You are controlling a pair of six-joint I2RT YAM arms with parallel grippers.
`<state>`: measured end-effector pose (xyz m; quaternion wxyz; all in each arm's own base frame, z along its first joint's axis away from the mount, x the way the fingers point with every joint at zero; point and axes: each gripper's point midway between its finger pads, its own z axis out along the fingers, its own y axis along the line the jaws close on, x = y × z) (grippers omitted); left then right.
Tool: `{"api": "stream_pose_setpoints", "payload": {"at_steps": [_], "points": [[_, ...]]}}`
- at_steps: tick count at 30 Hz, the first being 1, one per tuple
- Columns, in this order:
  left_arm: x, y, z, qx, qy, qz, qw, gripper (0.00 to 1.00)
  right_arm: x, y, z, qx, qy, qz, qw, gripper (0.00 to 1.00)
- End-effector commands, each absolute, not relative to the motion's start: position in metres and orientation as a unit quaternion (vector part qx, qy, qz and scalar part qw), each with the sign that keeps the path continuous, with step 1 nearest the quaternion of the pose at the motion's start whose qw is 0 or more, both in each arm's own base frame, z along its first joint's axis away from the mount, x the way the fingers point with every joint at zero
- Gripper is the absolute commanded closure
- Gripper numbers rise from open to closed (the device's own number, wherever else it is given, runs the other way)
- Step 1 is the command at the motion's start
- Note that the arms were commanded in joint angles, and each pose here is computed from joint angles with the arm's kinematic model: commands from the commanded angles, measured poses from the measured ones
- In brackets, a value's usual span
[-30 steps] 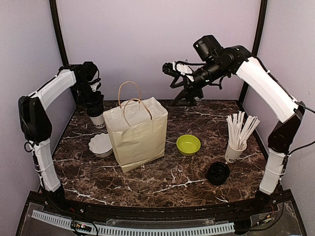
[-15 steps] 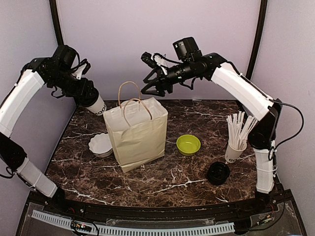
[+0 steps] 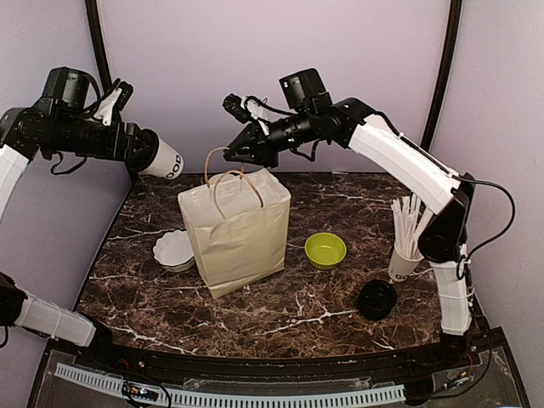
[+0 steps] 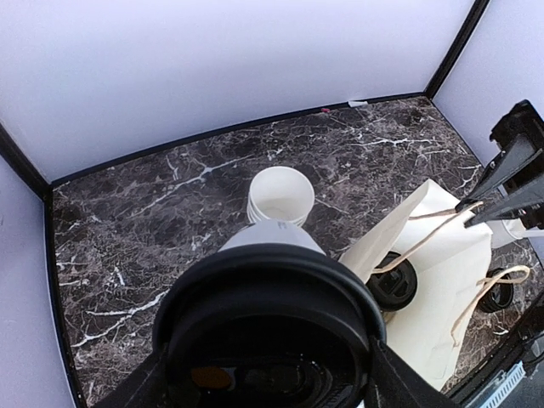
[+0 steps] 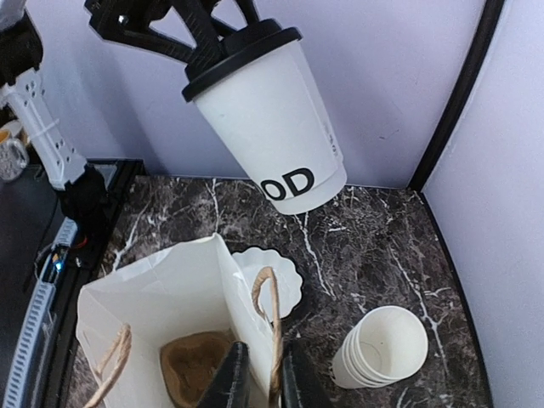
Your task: Pack the takeout coffee
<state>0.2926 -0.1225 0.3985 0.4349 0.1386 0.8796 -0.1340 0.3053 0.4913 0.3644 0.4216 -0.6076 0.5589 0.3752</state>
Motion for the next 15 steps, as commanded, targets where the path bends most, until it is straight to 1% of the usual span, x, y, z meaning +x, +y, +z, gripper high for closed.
{"api": "stream_pose_setpoints", "payload": {"at_steps": [1,6,10,15], "points": [[0.281,-0.140,0.416,0.172,0.857,-0.168,0.455,0.42,0.308,0.485,0.385,-0.602,0.552,0.353,0.457,1.00],[0.254,-0.166,0.439,0.218,0.824,-0.236,0.467,0.41,0.308,0.470,0.399,-0.578,0.572,0.333,0.477,1.00],[0.235,-0.178,0.449,0.242,0.803,-0.276,0.469,0.41,0.291,0.465,0.396,-0.571,0.584,0.350,0.458,1.00],[0.225,-0.188,0.444,0.256,0.800,-0.296,0.455,0.43,0.275,0.463,0.384,-0.573,0.593,0.363,0.435,1.00]]}}
